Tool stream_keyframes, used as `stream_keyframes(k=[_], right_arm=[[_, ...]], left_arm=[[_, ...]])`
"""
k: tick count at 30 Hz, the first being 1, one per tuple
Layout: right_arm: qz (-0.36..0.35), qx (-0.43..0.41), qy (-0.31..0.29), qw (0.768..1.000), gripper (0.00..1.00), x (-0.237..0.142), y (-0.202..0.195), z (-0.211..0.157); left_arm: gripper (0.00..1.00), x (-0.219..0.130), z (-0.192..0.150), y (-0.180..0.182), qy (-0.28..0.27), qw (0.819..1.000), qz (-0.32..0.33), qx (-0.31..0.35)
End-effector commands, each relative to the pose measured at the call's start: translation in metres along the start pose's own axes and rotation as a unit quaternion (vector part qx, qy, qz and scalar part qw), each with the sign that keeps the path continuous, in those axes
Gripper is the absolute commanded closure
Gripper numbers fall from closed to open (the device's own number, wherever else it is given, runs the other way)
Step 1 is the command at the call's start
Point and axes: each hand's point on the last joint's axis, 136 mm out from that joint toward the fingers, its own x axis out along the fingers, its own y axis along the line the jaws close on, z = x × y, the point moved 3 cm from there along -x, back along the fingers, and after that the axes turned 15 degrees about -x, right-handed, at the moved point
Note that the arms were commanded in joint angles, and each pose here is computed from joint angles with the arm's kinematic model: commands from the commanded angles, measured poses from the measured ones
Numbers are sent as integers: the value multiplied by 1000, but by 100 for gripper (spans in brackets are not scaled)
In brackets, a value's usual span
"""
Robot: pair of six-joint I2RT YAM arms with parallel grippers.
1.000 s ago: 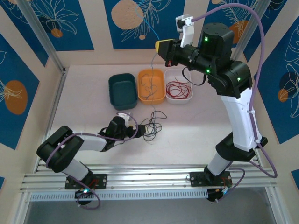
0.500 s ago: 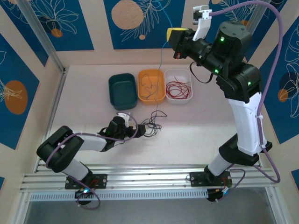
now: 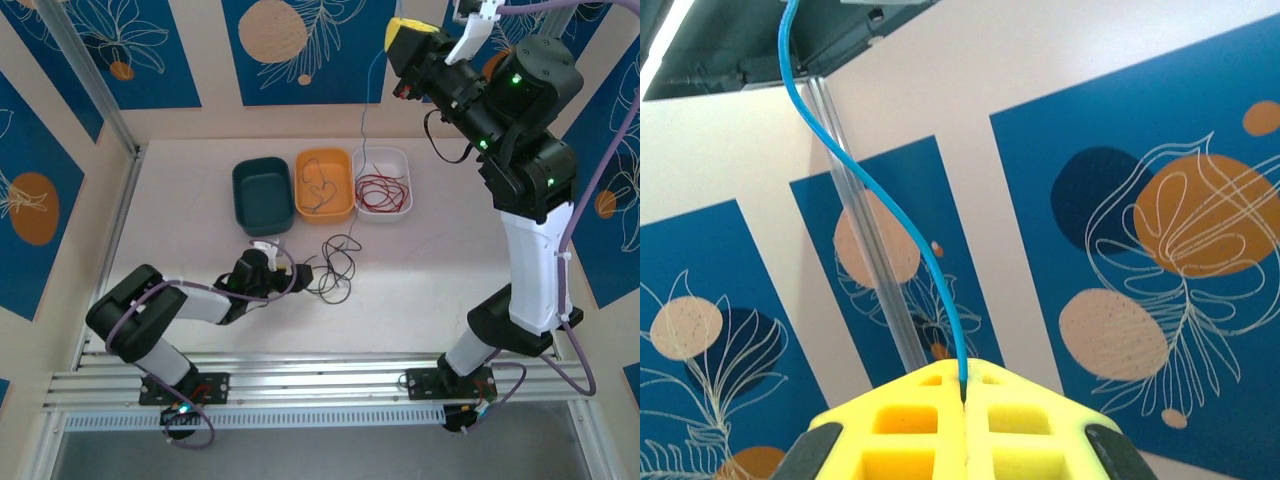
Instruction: Untangle the cables
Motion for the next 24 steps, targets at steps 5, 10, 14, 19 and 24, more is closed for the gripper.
stream_keyframes(k=[5,10,14,19,24], right_arm=[[5,23,-37,999,100,3,-7,16],[18,27,-44,998,100,-1,-4,21],[15,29,-13,999,100,8,-8,3],[15,38,28,999,100,25,-15,-26],[13,37,52,998,100,44,-21,-48]], left_arm=[[5,4,-13,14,29,999,23,-23],[5,-3,-8,10,19,999,26,-15],[4,-14,-1,3,8,1000,24,-11],[0,-38,13,-7,-15,999,46,18],[0,-71,29,-11,-53,994,84,38]])
